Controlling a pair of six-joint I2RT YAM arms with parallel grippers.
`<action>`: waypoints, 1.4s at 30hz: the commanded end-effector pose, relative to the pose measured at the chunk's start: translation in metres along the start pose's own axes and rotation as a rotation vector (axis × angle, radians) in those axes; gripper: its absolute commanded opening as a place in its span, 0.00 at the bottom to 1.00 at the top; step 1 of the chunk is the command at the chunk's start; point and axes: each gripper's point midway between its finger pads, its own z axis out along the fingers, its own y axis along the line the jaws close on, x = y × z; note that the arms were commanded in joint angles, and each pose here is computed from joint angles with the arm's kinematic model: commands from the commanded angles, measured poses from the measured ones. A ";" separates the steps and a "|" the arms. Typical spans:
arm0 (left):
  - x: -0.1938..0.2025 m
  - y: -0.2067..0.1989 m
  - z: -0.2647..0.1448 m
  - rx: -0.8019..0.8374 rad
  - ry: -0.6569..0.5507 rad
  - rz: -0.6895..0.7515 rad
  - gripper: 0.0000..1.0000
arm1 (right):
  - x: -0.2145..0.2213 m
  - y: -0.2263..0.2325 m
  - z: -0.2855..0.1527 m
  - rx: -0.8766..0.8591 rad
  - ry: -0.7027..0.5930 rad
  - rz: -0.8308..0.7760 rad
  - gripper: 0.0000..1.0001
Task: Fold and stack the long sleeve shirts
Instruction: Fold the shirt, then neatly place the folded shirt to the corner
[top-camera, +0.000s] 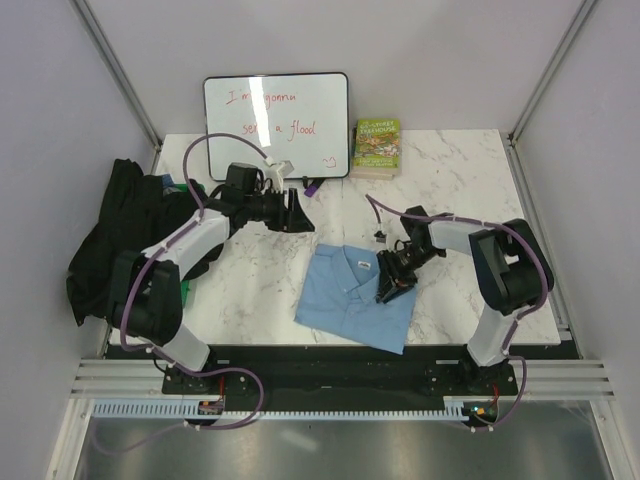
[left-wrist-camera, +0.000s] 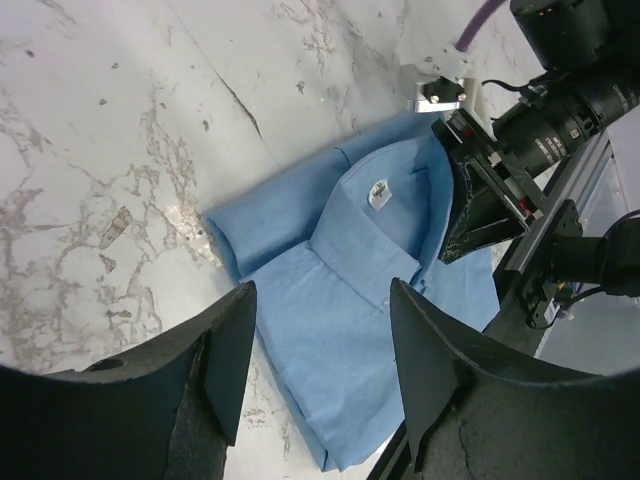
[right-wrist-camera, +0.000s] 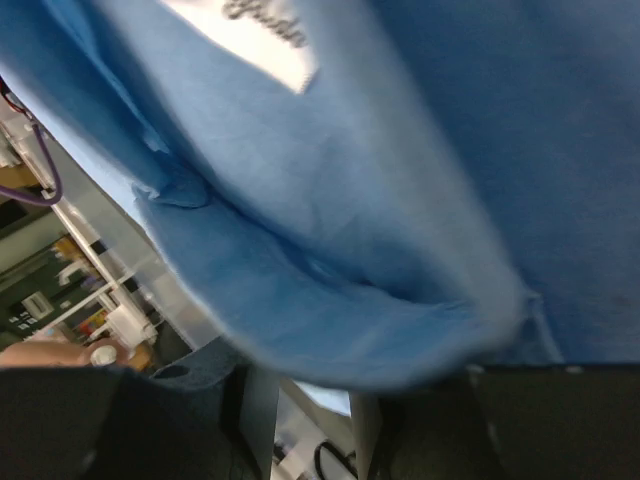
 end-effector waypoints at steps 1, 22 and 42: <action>0.003 0.010 -0.014 -0.055 0.001 0.001 0.63 | -0.041 -0.057 -0.029 0.245 -0.064 0.072 0.39; -0.017 0.001 -0.034 -0.032 -0.021 0.075 0.73 | -0.079 -0.136 -0.244 0.538 -0.301 -0.313 0.93; -0.056 -0.012 -0.059 -0.099 -0.108 0.190 0.92 | -0.051 -0.177 -0.135 0.807 -0.251 -0.077 0.95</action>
